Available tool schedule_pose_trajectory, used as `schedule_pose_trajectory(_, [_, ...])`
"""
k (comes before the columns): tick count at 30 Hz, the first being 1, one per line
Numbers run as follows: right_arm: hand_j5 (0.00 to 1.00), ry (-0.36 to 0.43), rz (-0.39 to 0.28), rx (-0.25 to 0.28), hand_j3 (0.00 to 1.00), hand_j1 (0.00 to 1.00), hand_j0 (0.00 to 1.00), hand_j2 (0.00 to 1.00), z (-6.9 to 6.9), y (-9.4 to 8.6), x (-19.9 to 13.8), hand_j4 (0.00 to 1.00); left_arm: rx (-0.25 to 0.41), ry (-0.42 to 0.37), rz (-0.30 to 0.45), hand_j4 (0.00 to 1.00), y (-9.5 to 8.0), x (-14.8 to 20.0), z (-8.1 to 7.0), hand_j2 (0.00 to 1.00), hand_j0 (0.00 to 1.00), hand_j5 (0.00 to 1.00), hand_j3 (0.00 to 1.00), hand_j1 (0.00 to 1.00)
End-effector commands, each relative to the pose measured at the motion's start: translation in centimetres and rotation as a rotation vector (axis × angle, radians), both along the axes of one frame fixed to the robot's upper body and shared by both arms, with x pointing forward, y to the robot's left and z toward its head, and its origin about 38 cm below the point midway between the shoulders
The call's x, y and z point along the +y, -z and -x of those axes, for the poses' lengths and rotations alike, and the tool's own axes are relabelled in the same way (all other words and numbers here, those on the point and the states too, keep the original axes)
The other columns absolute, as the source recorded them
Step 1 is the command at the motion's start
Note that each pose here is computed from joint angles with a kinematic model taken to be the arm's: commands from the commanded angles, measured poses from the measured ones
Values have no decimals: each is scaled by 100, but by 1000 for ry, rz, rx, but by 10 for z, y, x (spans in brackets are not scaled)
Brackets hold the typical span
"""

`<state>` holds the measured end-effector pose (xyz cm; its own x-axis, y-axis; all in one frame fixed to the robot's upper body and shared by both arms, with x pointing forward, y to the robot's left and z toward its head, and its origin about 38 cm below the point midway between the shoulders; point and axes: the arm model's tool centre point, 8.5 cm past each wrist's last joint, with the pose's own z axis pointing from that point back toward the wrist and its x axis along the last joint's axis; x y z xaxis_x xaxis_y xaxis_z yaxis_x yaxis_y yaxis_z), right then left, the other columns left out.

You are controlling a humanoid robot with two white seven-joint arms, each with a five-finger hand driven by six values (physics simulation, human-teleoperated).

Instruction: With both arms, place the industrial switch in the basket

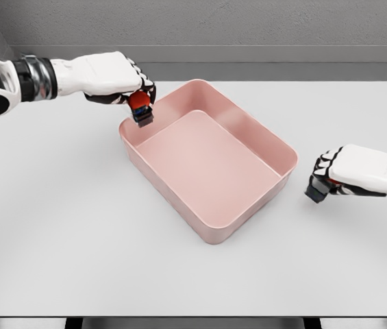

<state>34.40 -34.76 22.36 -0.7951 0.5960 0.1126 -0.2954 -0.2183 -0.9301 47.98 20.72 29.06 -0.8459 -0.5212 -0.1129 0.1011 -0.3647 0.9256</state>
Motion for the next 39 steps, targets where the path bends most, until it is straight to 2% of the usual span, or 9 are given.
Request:
schedule_pose_trajectory(1, [43,7,-5,0,43,43,43,43,0,-3,-2,43,16,24,5,49,6,-12,2,49,49,49,49,49])
schedule_pose_trajectory(15, [41,1,-31,-66,41,41,41,41,-11,-37,-2,41,108,91,-53,52,52,-56,9,52,52,52,52,52])
schedule_pose_trajectory(18, [41,-9,-41,-88,41,41,41,41,-13,-46,1,41,118,97,-65,67,57,-57,11,67,67,67,67,67])
schedule_pose_trajectory(23, [40,-18,-50,-120,40,40,40,40,-17,-59,4,40,121,99,-64,98,57,-58,11,98,98,98,98,98])
schedule_pose_trajectory(28, [40,-33,-84,-138,40,40,40,40,-20,-61,12,40,116,110,-65,100,56,-57,14,100,100,100,100,100])
schedule_pose_trajectory(31, [40,-44,-95,-134,40,40,40,40,-21,-58,18,40,54,156,-52,100,27,-65,19,100,100,100,100,100])
schedule_pose_trajectory(35, [40,-67,-114,-137,40,40,40,40,-24,-57,28,40,142,193,195,100,-32,6,33,100,100,100,100,100])
schedule_pose_trajectory(36, [40,-72,-118,-141,40,40,40,40,-25,-59,30,40,189,162,249,100,-33,27,35,100,100,100,100,100])
schedule_pose_trajectory(39, [40,-85,-127,-144,40,40,40,40,-27,-59,36,40,335,-3,316,100,10,91,40,100,100,100,100,100])
